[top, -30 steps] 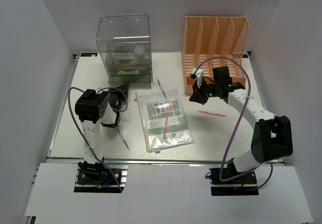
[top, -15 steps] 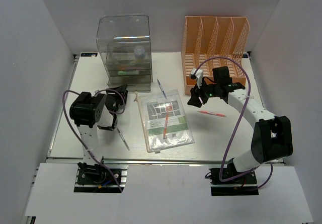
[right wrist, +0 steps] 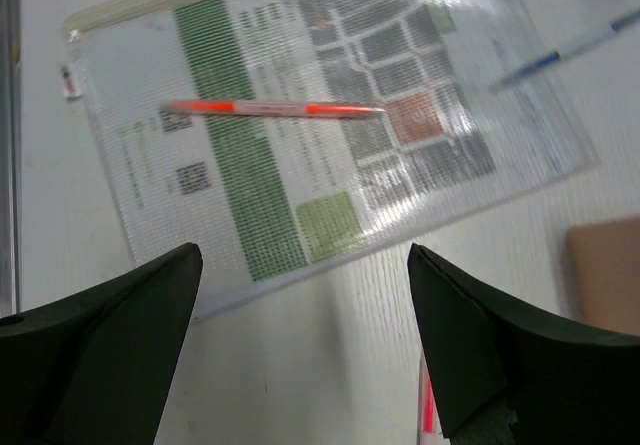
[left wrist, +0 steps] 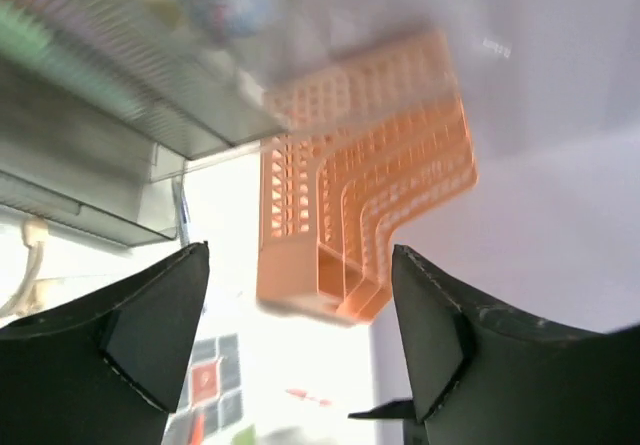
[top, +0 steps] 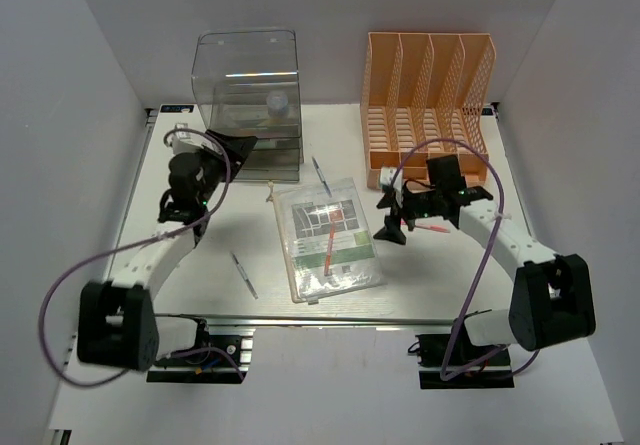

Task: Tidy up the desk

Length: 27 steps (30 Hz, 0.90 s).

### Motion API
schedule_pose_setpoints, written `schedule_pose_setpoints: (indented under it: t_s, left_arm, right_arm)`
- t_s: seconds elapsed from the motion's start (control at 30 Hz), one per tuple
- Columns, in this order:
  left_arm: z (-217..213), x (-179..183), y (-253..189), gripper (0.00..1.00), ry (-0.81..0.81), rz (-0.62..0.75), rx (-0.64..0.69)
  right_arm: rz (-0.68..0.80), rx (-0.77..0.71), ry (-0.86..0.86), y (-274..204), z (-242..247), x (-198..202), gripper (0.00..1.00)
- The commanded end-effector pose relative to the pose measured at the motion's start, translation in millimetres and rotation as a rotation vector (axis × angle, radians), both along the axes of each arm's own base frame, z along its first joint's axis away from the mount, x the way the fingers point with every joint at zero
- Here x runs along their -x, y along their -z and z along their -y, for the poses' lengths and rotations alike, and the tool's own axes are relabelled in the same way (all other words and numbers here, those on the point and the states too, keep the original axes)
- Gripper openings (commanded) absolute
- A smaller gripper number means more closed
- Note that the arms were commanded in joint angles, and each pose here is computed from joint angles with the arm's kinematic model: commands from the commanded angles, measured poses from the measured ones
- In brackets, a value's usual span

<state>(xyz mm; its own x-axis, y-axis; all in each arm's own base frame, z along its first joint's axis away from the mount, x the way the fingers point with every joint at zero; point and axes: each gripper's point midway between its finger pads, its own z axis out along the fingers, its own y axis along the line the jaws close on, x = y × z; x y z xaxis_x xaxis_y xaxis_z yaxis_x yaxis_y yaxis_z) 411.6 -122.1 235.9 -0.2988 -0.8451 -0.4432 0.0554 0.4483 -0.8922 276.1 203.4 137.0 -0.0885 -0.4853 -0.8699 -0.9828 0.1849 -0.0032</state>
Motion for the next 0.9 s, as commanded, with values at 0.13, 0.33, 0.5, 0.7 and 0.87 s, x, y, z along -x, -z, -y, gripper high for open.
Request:
schedule_pose_setpoints:
  t_s: [0.13,0.33,0.5,0.7,0.87]
  left_arm:
    - [-49.0,122.5,26.0,0.92,0.096,-0.248,-0.625]
    - [-88.8,176.8,24.0,0.98,-0.075,-0.223,-0.714]
    - [-94.8,192.7,-4.4,0.98,-0.140,-0.114,-0.711]
    - [-91.2,195.4,-6.2,0.98,-0.127,-0.074,-0.705]
    - [-92.6,199.8,-11.9,0.98,-0.141,-0.051,-0.698]
  right_arm:
    - [0.309,0.099,-0.530,28.6,-16.4,47.7,0.79]
    - [0.409,0.275,-0.791,50.6,-52.8,52.1,0.51]
    - [0.466,0.404,-0.912,72.6,-83.8,47.8,0.39]
    - [0.503,0.516,-1.009,88.7,-101.4,35.8,0.50]
    - [0.524,0.589,-1.059,100.8,-104.4,29.6,0.51]
